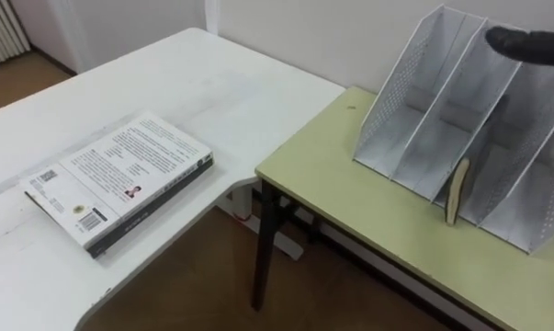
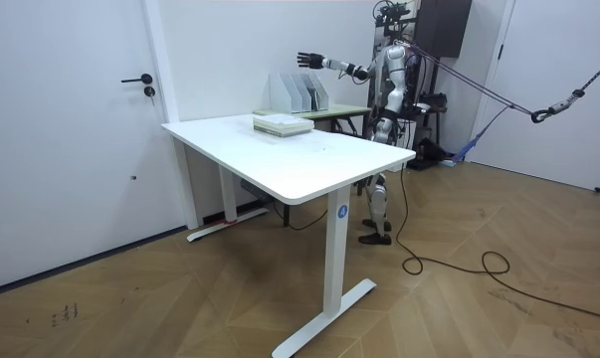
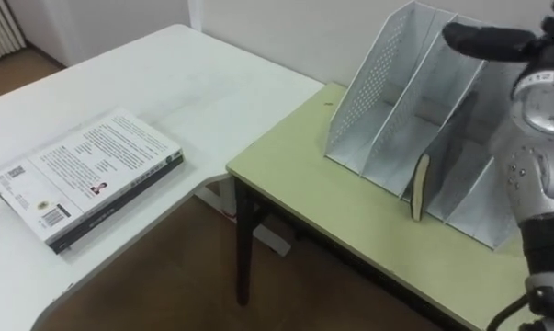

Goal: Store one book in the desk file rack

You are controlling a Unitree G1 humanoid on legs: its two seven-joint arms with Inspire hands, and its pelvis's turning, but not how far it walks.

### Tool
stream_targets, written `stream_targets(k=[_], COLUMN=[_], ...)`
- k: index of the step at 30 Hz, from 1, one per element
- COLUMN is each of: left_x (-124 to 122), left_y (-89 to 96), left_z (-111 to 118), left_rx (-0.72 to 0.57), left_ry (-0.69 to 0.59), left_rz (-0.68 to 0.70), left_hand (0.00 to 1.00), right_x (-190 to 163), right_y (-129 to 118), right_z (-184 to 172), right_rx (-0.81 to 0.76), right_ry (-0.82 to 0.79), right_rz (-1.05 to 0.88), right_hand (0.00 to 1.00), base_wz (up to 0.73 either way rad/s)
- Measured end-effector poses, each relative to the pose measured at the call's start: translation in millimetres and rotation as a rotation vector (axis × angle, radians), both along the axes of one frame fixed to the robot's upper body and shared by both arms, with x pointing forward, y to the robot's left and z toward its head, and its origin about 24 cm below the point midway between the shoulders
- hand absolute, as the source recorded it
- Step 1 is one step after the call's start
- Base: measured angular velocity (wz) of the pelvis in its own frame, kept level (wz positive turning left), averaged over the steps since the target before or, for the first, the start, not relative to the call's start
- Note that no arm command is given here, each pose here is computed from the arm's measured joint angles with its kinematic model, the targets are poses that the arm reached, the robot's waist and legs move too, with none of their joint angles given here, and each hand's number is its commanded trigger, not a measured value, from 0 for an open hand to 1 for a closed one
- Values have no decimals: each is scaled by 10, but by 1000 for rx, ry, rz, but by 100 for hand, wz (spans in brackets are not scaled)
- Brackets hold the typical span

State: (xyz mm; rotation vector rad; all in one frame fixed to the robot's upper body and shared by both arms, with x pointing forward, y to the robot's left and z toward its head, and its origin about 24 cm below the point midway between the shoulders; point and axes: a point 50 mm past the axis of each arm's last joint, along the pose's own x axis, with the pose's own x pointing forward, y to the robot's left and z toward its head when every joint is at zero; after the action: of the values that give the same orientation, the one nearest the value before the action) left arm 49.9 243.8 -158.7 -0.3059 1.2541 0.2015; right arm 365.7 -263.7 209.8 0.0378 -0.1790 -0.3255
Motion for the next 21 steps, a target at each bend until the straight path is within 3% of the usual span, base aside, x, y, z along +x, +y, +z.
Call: stream_targets(k=[2, 8, 12, 15, 21], left_x=[-5, 22, -2, 36, 140], left_y=[6, 100, 174, 188, 190], left_z=[2, 34, 53, 62, 63], left_rx=[0, 12, 10, 11, -20], left_ry=[0, -10, -5, -13, -11], left_rz=[-1, -19, -26, -34, -67], left_hand=[0, 0, 0, 0, 0], right_x=[-7, -250, -377, -532, -1013], right_y=[257, 683, 787, 824, 844], right_z=[33, -206, -367, -705, -1580], right_rx=[18, -44, -81, -134, -272], right_ry=[-31, -19, 15, 129, 524], right_rz=[242, 712, 898, 1015, 1217], right_hand=[0, 0, 0, 0, 0], base_wz=[-10, 5, 3, 0, -1])
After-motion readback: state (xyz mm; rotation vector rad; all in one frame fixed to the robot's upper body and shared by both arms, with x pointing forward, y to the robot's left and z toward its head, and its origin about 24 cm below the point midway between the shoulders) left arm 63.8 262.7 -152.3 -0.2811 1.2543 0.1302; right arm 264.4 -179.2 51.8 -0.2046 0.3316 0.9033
